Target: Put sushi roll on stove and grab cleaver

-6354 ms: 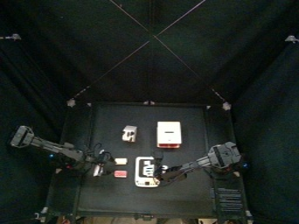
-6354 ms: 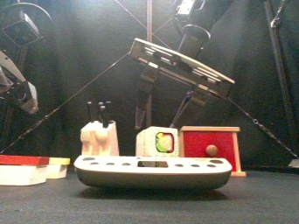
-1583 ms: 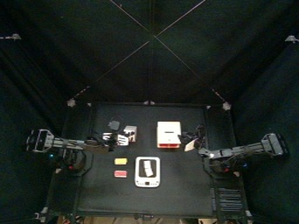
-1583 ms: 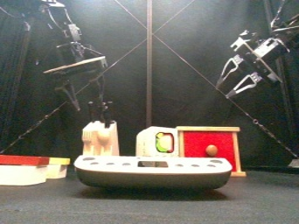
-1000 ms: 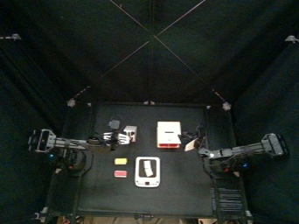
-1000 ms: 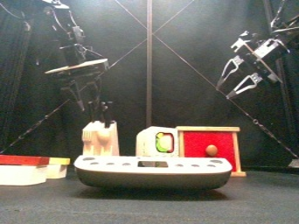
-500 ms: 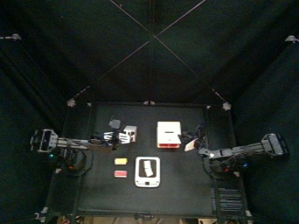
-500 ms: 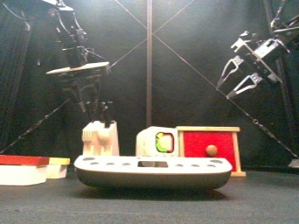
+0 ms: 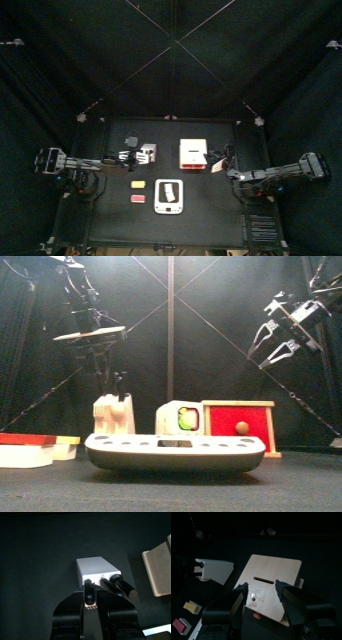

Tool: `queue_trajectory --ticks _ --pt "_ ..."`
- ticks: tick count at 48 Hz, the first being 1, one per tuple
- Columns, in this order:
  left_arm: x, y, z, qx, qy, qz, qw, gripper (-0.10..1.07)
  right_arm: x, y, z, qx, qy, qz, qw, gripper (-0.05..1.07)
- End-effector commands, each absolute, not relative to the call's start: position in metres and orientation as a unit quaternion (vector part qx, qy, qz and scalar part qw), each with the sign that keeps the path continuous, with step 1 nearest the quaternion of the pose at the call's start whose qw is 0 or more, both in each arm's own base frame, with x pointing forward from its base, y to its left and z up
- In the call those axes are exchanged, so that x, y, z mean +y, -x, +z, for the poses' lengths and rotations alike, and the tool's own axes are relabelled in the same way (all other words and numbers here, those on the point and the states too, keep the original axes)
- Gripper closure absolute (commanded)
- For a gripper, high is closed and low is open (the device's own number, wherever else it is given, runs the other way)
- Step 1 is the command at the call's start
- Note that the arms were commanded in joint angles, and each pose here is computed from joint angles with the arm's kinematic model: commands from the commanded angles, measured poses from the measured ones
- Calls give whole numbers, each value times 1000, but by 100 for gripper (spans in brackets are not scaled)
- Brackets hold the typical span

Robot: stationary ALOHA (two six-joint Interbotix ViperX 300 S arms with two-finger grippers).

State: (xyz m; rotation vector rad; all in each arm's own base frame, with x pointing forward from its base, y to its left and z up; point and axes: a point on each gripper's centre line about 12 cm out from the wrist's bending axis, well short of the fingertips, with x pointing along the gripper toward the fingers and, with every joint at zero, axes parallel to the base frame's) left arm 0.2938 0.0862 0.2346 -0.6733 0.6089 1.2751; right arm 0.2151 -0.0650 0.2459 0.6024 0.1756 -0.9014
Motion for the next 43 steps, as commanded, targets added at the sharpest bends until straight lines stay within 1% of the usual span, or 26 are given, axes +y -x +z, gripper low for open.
queue_trajectory --ticks 1,8,15,43 --pt "88 -298 250 256 313 569 716 47 -66 -216 250 77 -287 -428 854 19" --pt "89 -298 257 252 309 567 721 47 -66 -216 251 76 -287 -428 853 19" --pt "91 -295 259 258 301 570 720 47 -70 -214 250 73 -288 -435 850 19" --pt "90 -292 253 269 295 570 718 47 -68 -214 249 77 -291 -431 851 19"
